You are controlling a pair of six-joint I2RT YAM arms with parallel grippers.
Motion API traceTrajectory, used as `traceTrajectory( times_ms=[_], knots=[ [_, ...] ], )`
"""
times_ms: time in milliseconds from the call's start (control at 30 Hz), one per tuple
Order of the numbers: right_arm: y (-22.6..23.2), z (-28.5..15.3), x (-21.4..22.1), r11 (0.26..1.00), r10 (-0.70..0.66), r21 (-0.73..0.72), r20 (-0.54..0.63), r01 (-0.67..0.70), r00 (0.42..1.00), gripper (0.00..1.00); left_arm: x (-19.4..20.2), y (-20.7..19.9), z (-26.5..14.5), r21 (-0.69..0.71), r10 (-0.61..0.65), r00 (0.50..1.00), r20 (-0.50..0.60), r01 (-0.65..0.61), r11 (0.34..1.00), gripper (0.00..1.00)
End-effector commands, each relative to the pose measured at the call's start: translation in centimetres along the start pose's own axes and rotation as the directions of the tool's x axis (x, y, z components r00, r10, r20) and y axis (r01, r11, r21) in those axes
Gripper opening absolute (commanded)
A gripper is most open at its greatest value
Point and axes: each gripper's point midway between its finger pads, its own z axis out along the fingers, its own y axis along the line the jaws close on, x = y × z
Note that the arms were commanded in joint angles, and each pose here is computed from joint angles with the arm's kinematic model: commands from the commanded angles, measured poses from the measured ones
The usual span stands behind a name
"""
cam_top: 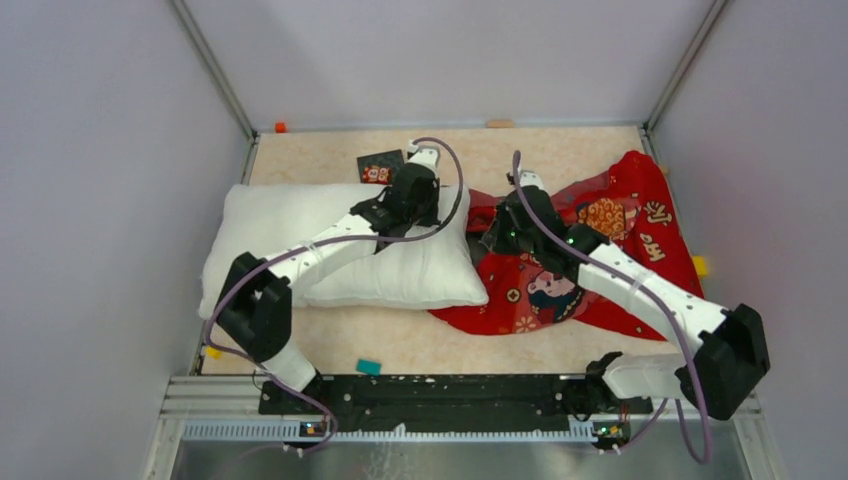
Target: Put the pillow into the pillowcase
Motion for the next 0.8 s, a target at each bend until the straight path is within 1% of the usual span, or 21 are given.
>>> traceTrajectory(
  times_ms=[0, 100, 167, 300, 367, 433, 500, 567, 667, 767],
  knots=[
    [3.9, -3.7, -2.6, 0.979, -0.042, -0.193, 0.095, 0.060, 0.995, 0.00, 1.1, 1.6, 2.6, -0.084, -0.076, 0.997, -0.008, 0.075, 0.994, 0.00],
    [5.3, -4.7, -1.6, 0.957, -0.122, -0.257, 0.071, 0.137, 0.990, 0.00, 2.0, 2.1, 3.6, -0.107, -0.117, 0.992, -0.053, 0.111, 0.988, 0.00],
    [4.8, -4.7, -0.2, 0.959, -0.171, -0.221, 0.042, 0.176, 0.984, 0.00, 1.5, 2.5, 3.9, -0.117, -0.154, 0.985, -0.071, 0.145, 0.982, 0.00],
    [2.4, -3.8, 3.1, 0.968, -0.207, -0.155, -0.039, 0.198, 0.978, 0.00, -1.3, 4.0, 3.7, -0.107, -0.243, 0.968, -0.056, 0.236, 0.966, 0.00],
    [2.0, -3.8, 4.0, 0.968, -0.203, -0.158, -0.052, 0.193, 0.978, 0.00, -2.6, 4.5, 3.7, -0.105, -0.237, 0.971, -0.038, 0.232, 0.967, 0.00],
    [2.3, -4.3, 3.7, 0.968, -0.190, -0.174, -0.039, 0.181, 0.981, 0.00, -3.3, 4.8, 3.9, -0.120, -0.223, 0.974, -0.031, 0.218, 0.969, 0.00],
    [3.2, -5.4, 2.5, 0.963, -0.177, -0.206, -0.006, 0.172, 0.984, 0.00, -2.6, 4.6, 4.6, -0.117, -0.214, 0.975, -0.064, 0.206, 0.972, 0.00],
    [4.5, -6.8, 1.3, 0.950, -0.177, -0.257, 0.018, 0.176, 0.984, 0.00, -0.9, 4.6, 5.7, -0.127, -0.220, 0.970, -0.106, 0.206, 0.970, 0.00],
    [6.6, -8.6, -0.2, 0.919, -0.190, -0.342, 0.057, 0.198, 0.980, 0.00, 1.1, 4.7, 6.7, -0.135, -0.232, 0.963, -0.136, 0.214, 0.967, 0.00],
    [6.9, -9.1, -1.5, 0.925, -0.181, -0.325, 0.074, 0.196, 0.981, 0.00, 2.2, 4.0, 6.6, -0.137, -0.202, 0.967, -0.153, 0.182, 0.974, 0.00]
  ],
)
